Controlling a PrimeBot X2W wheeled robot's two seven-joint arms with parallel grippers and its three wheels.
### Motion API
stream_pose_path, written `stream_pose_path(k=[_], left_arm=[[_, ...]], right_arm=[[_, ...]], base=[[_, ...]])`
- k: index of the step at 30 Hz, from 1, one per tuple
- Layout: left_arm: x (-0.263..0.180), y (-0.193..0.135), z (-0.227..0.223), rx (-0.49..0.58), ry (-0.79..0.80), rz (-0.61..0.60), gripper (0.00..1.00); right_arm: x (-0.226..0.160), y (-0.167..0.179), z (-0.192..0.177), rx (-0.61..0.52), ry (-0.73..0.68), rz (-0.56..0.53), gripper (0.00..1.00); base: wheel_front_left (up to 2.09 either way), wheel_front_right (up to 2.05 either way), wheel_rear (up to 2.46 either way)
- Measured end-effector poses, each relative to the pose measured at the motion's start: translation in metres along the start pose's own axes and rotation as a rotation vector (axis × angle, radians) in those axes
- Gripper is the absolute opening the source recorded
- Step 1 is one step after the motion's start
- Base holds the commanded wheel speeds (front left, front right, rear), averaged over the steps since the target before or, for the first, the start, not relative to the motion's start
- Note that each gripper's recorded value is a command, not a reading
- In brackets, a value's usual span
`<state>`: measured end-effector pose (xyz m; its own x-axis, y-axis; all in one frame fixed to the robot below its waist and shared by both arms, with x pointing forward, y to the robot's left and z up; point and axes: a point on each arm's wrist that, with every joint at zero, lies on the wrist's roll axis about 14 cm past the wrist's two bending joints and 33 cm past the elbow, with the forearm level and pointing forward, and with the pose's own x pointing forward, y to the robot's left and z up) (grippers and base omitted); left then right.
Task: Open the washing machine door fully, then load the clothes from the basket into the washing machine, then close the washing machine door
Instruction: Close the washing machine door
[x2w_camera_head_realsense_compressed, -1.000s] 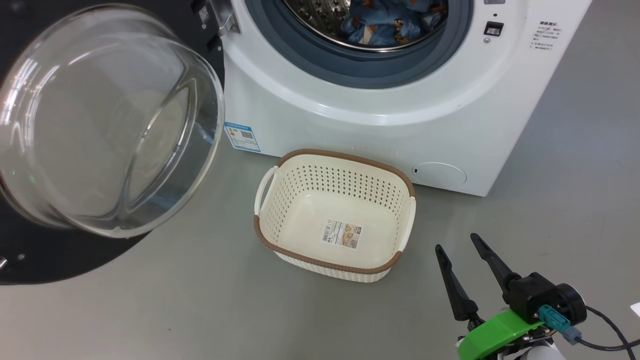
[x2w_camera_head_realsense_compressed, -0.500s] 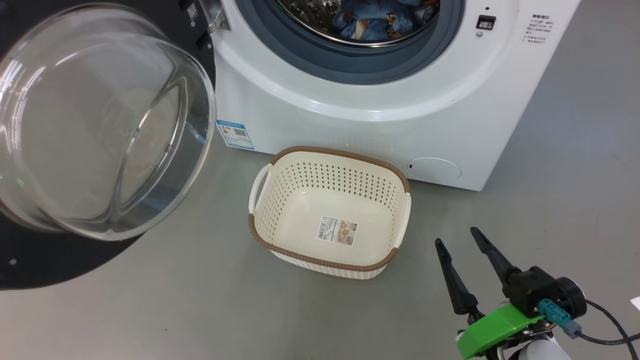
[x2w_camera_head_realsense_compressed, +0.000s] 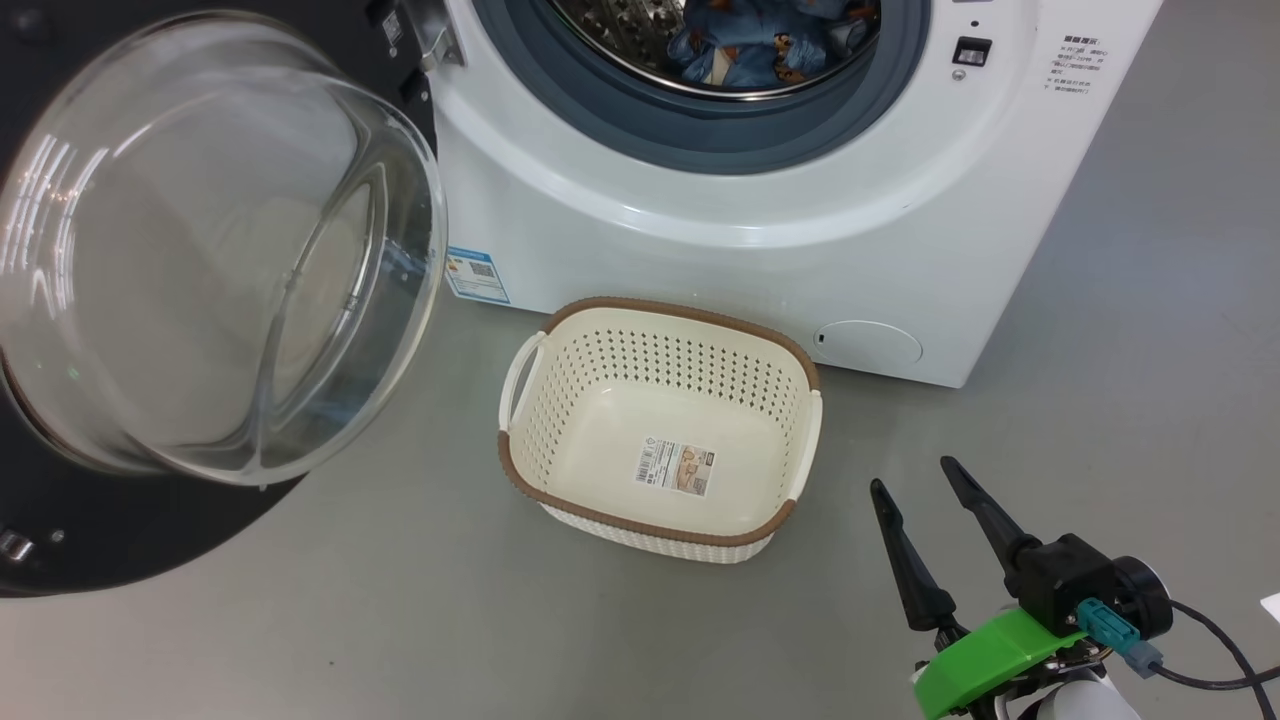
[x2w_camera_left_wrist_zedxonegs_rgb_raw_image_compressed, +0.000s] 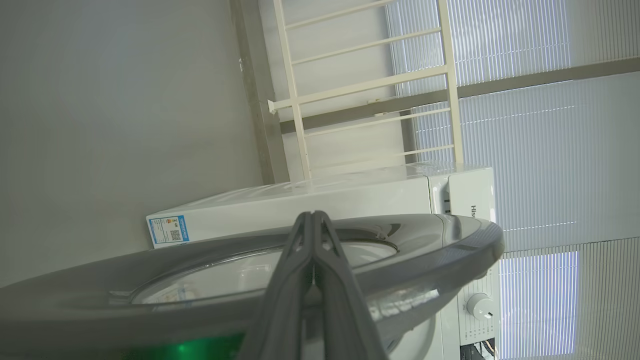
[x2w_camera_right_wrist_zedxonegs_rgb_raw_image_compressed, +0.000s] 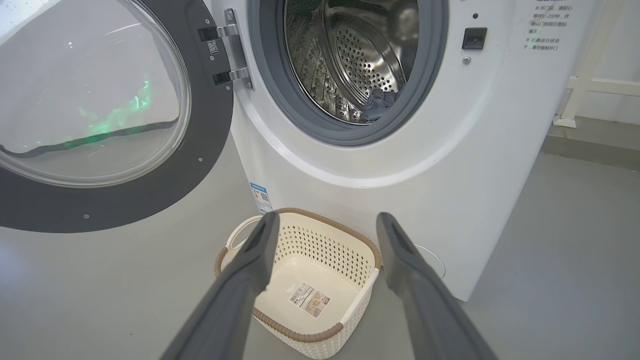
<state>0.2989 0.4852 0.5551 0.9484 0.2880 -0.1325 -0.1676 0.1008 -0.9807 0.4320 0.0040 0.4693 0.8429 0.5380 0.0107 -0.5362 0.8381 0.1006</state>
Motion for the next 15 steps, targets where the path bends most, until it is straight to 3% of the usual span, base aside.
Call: stream_pose_path(k=[15], left_arm=[[-0.019,-0.005,-0.078,-0.064,0.39,-0.097,0.0]], right_arm=[[-0.004,-0.001,0.009,0.021,-0.02,-0.012,1.0]], base=[[0.0,0.0,0.0]])
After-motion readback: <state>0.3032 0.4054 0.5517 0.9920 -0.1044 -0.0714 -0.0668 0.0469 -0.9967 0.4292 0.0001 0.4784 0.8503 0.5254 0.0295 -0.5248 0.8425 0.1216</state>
